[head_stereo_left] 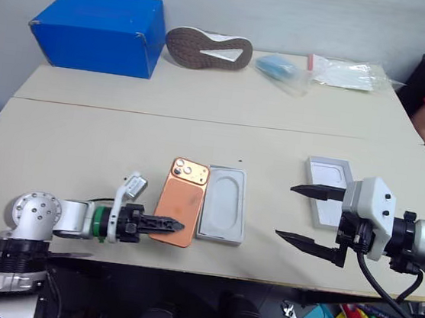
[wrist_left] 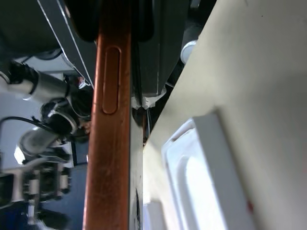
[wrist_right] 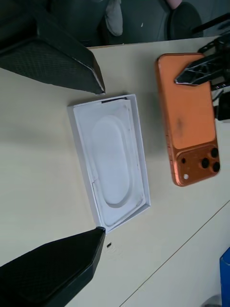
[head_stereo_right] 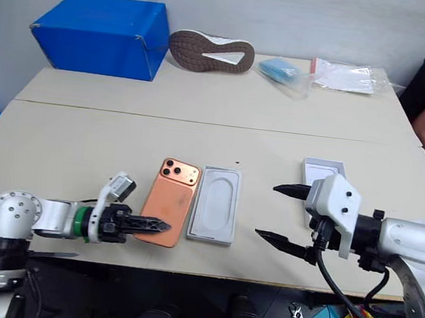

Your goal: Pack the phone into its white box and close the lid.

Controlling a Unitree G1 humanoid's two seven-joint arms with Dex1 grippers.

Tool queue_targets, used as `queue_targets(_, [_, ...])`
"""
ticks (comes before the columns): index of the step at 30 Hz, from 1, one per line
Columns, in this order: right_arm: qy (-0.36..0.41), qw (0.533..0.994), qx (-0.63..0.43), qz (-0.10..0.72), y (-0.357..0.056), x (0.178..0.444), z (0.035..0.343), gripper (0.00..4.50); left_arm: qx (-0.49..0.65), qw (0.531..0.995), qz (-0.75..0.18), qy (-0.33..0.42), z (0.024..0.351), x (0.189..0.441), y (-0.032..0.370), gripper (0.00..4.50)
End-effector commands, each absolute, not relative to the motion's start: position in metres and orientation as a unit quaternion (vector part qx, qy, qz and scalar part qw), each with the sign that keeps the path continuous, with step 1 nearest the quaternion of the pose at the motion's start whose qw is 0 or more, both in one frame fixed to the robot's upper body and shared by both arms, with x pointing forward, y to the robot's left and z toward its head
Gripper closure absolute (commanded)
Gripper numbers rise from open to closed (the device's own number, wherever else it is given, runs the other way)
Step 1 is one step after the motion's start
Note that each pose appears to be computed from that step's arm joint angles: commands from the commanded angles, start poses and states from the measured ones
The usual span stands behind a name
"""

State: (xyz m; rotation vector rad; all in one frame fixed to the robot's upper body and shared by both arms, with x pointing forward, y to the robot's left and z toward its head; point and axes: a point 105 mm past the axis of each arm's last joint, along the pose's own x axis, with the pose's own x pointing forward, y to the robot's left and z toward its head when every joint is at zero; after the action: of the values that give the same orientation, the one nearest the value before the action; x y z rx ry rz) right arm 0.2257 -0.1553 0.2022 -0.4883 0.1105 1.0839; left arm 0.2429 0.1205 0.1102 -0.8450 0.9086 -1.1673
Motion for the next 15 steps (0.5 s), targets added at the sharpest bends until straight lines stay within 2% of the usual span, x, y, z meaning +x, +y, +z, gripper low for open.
queue_targets(1, [0.039, 0.831, -0.251, 0.495, -0.156, 0.222, 0.209, 0.0, -0.364, 0.662, -0.538, 0.374, 0.126, 0.25, 0.1, 4.38])
queue_targets(3, [0.042, 0.831, -0.251, 0.494, -0.156, 0.22, 0.207, 0.0, -0.36, 0.658, -0.548, 0.371, 0.129, 0.253, 0.082, 4.38])
queue_targets(8, [0.043, 0.832, -0.252, 0.492, -0.152, 0.219, 0.205, 0.0, -0.373, 0.675, -0.507, 0.385, 0.125, 0.276, 0.052, 4.38])
queue_targets(15, [0.044, 0.838, -0.253, 0.482, -0.15, 0.218, 0.201, 0.0, -0.374, 0.665, -0.489, 0.423, 0.118, 0.279, 0.032, 4.38])
